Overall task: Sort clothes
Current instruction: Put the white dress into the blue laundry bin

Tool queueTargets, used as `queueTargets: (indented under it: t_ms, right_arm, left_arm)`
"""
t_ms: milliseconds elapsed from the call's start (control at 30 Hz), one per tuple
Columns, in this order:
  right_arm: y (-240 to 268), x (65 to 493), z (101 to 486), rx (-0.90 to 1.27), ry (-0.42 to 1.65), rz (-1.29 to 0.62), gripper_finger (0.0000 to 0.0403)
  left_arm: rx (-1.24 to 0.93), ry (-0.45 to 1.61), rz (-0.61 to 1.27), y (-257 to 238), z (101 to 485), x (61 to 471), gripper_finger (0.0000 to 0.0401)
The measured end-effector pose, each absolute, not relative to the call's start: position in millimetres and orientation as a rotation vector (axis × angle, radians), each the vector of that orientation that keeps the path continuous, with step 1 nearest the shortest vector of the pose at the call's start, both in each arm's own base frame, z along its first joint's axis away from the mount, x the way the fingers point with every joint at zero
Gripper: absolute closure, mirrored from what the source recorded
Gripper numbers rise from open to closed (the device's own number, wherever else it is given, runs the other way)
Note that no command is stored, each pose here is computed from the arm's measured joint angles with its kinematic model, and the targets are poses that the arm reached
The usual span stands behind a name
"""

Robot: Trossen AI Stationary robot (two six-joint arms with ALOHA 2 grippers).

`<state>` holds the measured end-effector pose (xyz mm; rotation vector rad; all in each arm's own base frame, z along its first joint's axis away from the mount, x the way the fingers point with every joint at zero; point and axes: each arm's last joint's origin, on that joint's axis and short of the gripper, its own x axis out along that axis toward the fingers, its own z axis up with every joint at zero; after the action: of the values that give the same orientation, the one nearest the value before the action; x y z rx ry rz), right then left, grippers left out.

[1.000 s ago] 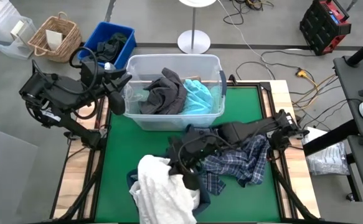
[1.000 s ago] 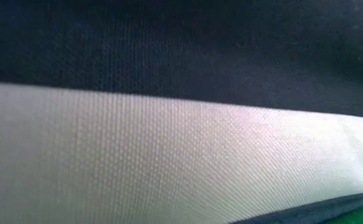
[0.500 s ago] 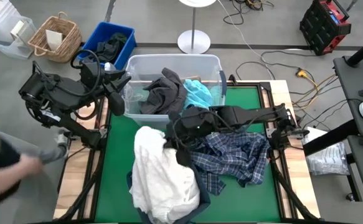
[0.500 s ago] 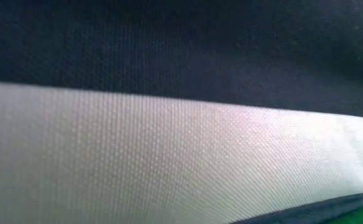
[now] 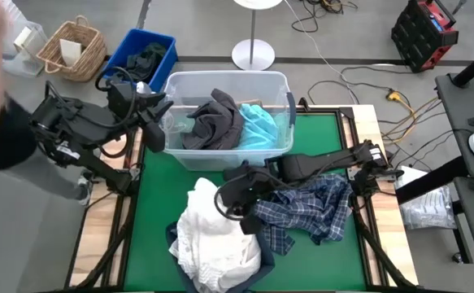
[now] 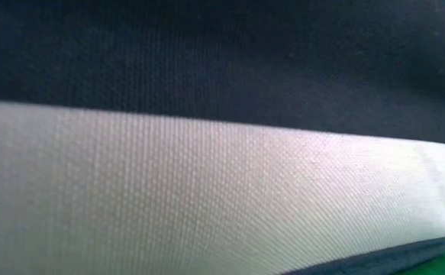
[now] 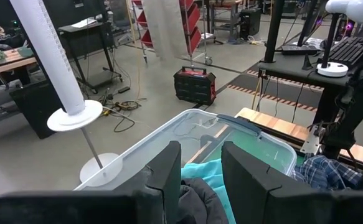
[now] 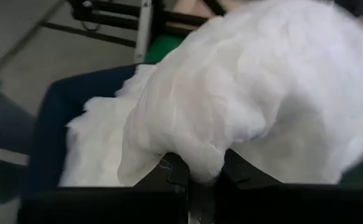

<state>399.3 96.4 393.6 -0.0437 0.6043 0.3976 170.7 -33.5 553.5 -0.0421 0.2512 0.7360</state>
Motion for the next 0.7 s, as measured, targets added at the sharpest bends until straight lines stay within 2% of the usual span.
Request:
queueTargets:
  t_ms: [167,333,533,633,700]
  right_arm:
    - [105,410,360,0.101,0.606,0.512,0.0384]
    - [110,419,338,0.229,0.518,0.632,0.0384]
    - [109,419,310,0.318,0.556,0.626,0.0384]
    - [110,415,296,0.343,0.651,0.618,0.0384]
    - [110,412,290,0.347,0.694,0.616,0.0384]
  left_arm:
    - [-0.034,0.261,0.737,-35,552,176,0.0305]
    - [-0.024,0.272,0.738,-37,549,182,0.0305]
    - [-0.02,0.281,0.733,-39,548,186,0.0305]
    - [-0.095,0.295,0.651,-41,547,187,0.0305]
    - [-0.167,0.34,0.532,-45,544,187,0.0305]
